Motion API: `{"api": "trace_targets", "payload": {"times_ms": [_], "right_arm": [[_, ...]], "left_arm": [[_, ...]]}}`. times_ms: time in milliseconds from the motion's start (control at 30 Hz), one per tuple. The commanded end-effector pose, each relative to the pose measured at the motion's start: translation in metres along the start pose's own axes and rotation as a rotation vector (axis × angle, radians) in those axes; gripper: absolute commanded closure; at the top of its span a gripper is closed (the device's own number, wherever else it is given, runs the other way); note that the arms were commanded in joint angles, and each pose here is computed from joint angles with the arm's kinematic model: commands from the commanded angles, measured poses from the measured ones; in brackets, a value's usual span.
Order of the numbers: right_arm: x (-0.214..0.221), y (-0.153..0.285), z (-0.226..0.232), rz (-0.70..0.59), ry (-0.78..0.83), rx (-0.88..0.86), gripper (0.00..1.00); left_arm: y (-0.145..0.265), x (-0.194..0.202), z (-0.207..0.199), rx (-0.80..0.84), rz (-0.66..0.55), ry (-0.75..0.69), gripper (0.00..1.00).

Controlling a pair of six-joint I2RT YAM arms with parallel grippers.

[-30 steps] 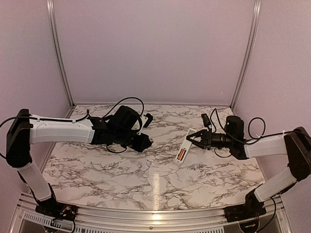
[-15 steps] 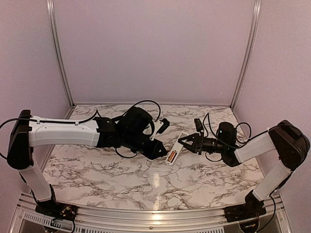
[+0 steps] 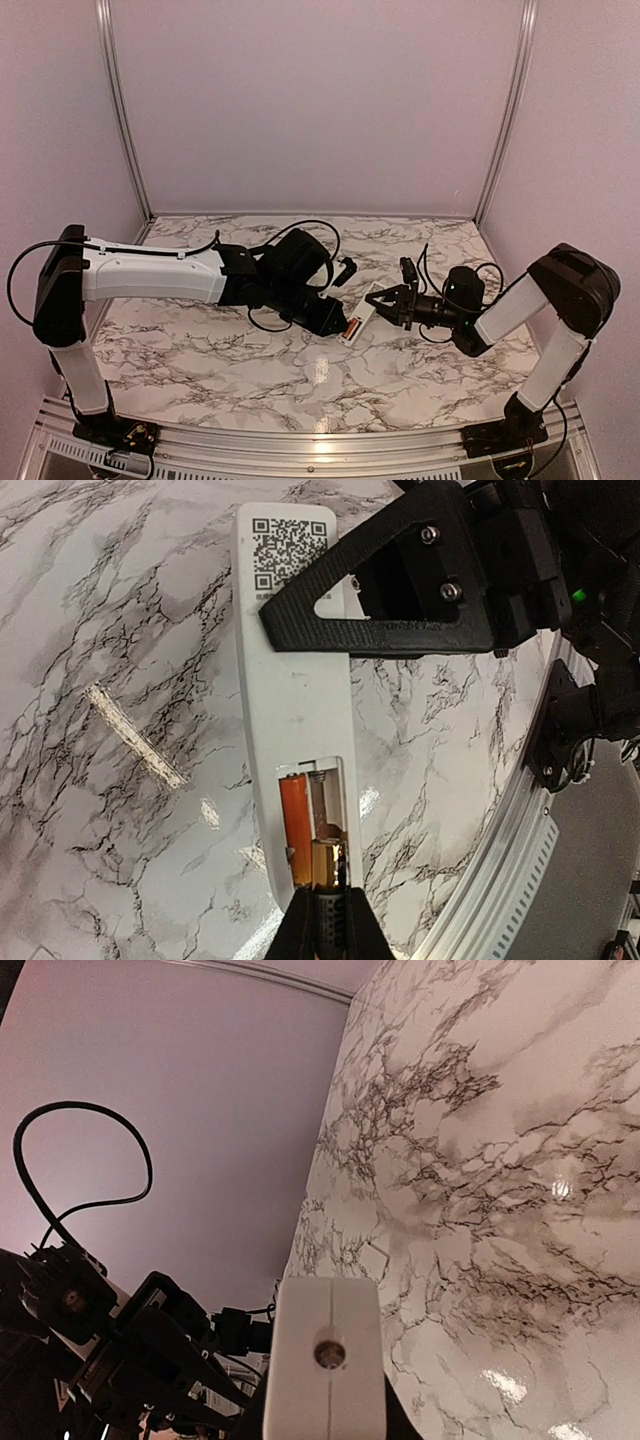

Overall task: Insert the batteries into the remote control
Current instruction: Place the battery in the battery compartment.

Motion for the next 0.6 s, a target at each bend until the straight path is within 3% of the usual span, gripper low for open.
{"api": "trace_targets", "payload": {"times_ms": [0, 567], "right_arm": [[0.003, -0.003, 0.014, -0.007, 0.041, -0.078, 1.0], [0.003, -0.005, 0.016, -0.017, 0.039, -0.087, 1.0]], "left_arm": [[-0.01, 0.0, 0.0, -0.022, 0.043, 0.002, 1.0], [-0.025, -0.001, 0.006, -0.089, 0.097, 0.025, 1.0]]}}
Point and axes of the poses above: each gripper's point midway between its finger pads, its own y axis back along the fingers, its own z axis along the line the jaws close on, x = y × z, the point moved 9 cm from there along y, back along the fingers, and after that the axes turned 11 degrees about -y, right-handed, at the moved point
